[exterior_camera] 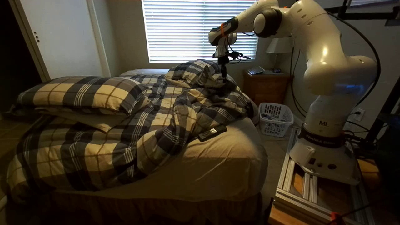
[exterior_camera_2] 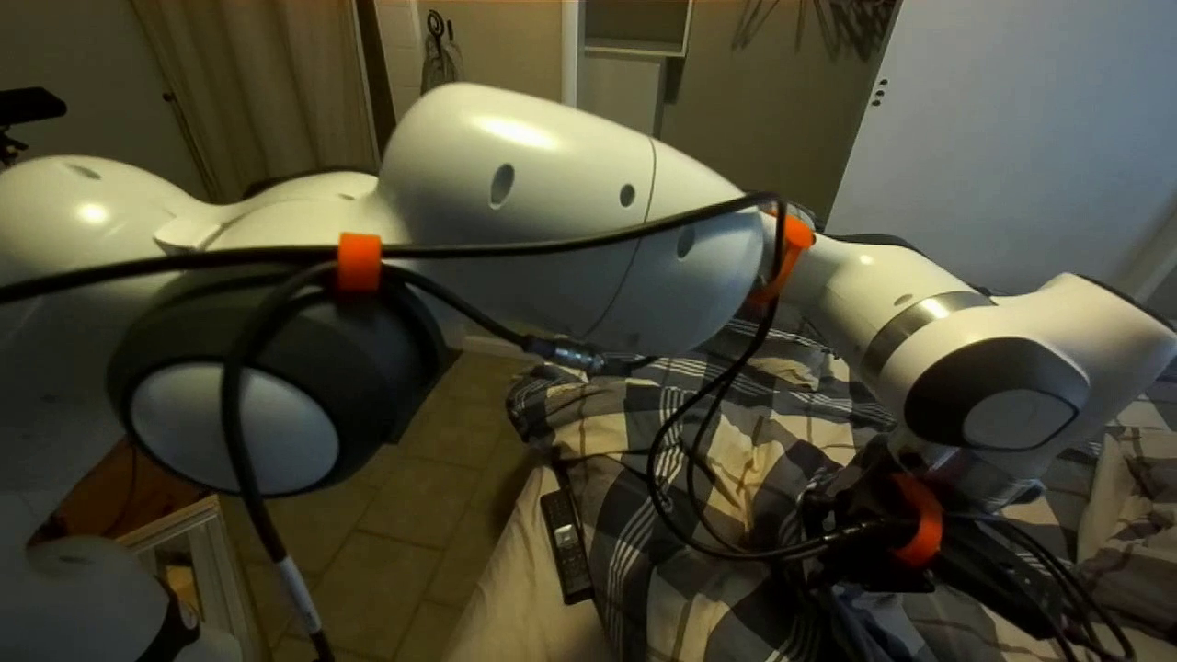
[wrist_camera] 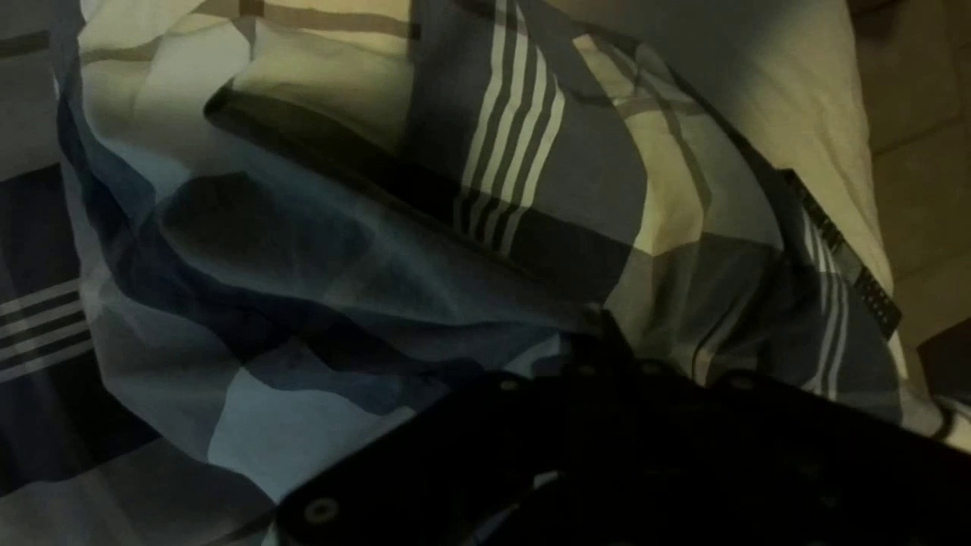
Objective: Move the remote forward, then put the blanket on the remote
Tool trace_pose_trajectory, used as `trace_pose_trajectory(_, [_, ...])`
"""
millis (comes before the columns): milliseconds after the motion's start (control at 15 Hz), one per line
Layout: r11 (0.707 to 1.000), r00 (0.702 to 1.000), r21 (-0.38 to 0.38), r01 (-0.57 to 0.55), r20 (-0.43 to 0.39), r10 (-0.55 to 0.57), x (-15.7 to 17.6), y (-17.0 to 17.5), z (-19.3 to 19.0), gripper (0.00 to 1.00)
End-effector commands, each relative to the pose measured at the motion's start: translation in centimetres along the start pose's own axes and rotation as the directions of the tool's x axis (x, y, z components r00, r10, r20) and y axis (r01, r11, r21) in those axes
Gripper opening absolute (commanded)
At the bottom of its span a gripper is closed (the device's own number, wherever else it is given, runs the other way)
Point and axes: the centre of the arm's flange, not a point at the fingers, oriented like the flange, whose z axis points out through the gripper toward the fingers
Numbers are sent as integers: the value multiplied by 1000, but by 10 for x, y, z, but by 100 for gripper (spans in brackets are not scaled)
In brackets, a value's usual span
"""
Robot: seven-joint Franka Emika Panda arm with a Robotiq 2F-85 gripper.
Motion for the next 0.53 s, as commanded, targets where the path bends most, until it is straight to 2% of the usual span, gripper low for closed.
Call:
trace_pose_trajectory(0, [998, 997, -39, 55, 61, -53, -46, -65, 12, 0])
trace_pose_trajectory(267, [995, 989, -87, 50, 144, -37, -57, -90, 12, 0])
trace_pose_trajectory(467, [996, 971, -79, 48, 236, -28, -73, -109, 18, 0])
